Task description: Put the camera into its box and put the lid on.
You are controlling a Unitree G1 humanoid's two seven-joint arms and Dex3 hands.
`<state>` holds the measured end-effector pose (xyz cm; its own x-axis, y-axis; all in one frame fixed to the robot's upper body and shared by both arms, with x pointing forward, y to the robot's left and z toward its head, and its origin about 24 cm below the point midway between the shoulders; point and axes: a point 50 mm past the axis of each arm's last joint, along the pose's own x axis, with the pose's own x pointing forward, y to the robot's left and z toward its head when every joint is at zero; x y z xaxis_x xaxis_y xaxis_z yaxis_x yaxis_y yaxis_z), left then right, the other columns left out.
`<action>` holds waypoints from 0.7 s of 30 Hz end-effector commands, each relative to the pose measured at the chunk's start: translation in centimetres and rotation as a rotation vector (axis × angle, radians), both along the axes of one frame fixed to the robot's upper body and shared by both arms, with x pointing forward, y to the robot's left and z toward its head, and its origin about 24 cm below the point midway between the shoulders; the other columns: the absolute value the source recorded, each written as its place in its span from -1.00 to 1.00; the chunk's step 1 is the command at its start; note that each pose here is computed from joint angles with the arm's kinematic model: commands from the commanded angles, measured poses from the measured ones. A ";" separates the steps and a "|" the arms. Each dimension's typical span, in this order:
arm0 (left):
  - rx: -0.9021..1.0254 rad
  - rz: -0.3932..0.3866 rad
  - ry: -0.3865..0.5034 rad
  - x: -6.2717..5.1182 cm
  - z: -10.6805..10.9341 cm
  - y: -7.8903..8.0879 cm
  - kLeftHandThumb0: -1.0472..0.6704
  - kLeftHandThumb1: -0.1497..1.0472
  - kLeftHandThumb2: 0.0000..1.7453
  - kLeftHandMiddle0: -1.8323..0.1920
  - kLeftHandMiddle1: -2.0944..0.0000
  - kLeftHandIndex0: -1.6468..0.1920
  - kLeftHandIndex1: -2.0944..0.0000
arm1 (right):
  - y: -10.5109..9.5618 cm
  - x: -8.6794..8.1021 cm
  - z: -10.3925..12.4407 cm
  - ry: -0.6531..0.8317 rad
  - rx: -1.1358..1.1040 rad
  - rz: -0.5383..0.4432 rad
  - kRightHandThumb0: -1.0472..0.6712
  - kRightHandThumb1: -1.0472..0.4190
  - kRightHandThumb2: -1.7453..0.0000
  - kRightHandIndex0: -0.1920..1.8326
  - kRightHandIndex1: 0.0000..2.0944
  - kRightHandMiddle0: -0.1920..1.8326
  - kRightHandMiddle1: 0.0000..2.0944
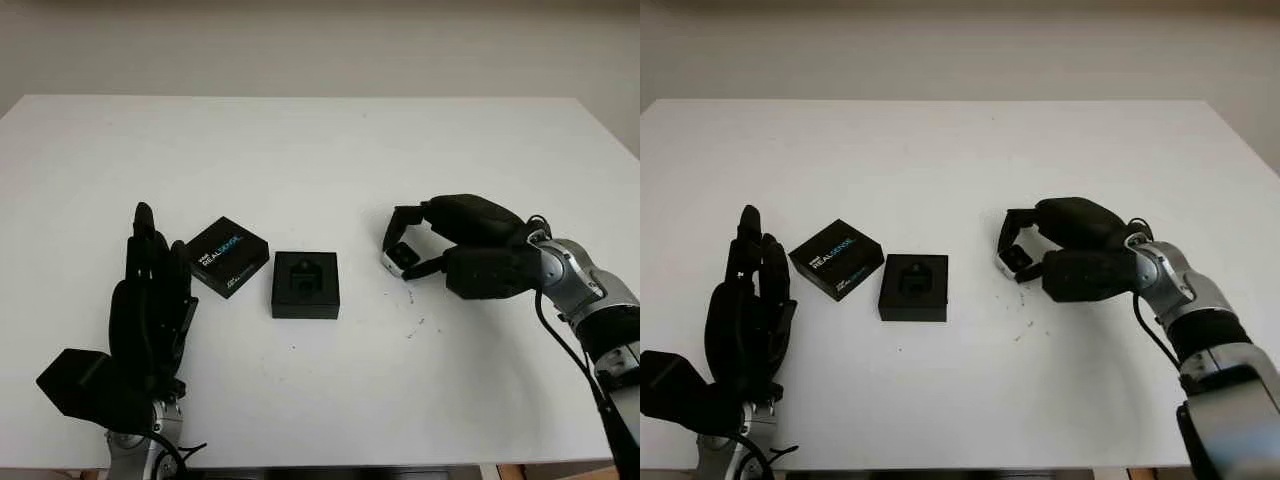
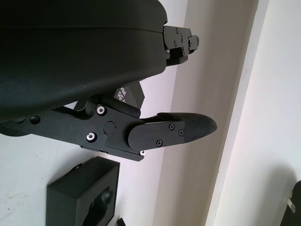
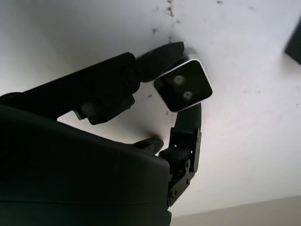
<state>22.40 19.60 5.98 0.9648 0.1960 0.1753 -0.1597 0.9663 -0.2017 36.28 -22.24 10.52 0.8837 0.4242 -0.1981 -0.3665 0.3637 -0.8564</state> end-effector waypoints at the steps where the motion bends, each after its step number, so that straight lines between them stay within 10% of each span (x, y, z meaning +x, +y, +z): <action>1: -0.003 -0.001 -0.018 -0.1 0.4 -0.2 -0.43 1.00 -0.49 0.81 0.95 0.81 0.94 | -0.2 0.2 0.3 0.025 0.067 -0.035 -0.13 -0.86 0.93 -0.50 -0.91 -0.48 0.36; 21: -0.014 -0.014 -0.023 -0.1 0.3 -0.4 -0.43 1.00 -0.49 0.83 0.95 0.83 0.95 | 2.0 -1.2 2.8 0.032 0.463 0.003 -0.27 -0.88 0.94 -0.55 -0.95 -0.51 0.54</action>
<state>22.37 19.24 6.01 0.9652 0.1925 0.1770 -0.1527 0.9643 -0.2164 35.32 -20.70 12.78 0.8807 0.4696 -0.0616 -0.4042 0.6775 -0.6145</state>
